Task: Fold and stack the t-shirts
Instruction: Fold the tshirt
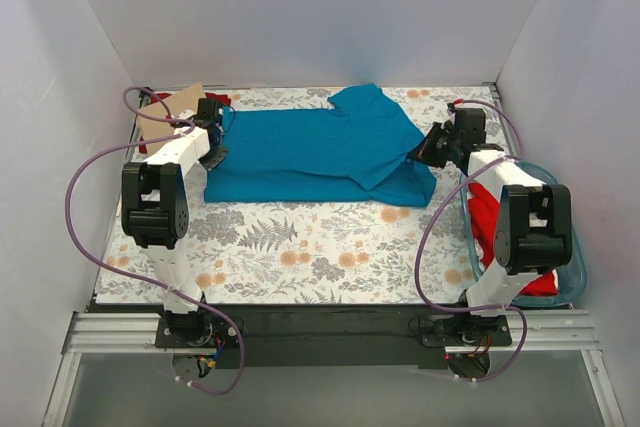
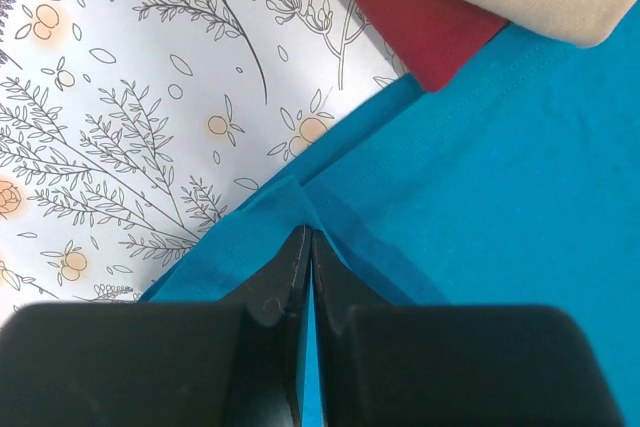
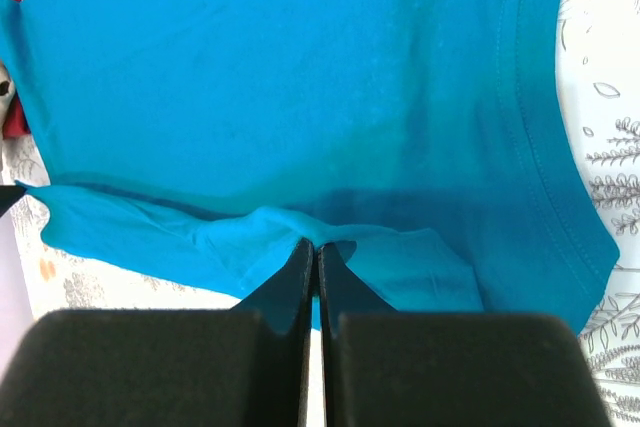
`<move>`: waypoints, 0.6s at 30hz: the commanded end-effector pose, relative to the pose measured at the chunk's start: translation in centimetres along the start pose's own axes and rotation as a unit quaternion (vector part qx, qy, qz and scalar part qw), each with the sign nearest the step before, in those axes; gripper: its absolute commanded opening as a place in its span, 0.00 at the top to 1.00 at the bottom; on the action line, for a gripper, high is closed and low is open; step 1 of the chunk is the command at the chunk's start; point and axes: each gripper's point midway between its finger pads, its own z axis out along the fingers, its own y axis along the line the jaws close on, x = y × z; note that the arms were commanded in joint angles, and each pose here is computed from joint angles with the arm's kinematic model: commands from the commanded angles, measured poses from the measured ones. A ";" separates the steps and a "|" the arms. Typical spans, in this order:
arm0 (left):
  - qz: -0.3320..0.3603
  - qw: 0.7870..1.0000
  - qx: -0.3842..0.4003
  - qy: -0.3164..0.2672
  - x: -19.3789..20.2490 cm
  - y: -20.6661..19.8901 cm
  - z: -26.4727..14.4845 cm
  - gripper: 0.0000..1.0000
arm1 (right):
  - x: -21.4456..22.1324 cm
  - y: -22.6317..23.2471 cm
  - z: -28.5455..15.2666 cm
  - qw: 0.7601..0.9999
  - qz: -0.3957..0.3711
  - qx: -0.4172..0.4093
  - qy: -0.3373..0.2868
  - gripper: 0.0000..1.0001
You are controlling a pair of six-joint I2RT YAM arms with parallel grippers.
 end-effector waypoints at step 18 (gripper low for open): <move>-0.027 0.999 0.020 -0.020 -1.7 -0.5 -0.3 1.00 | -3.1 0.9 1.9 1.000 -0.019 -0.021 -0.012 0.99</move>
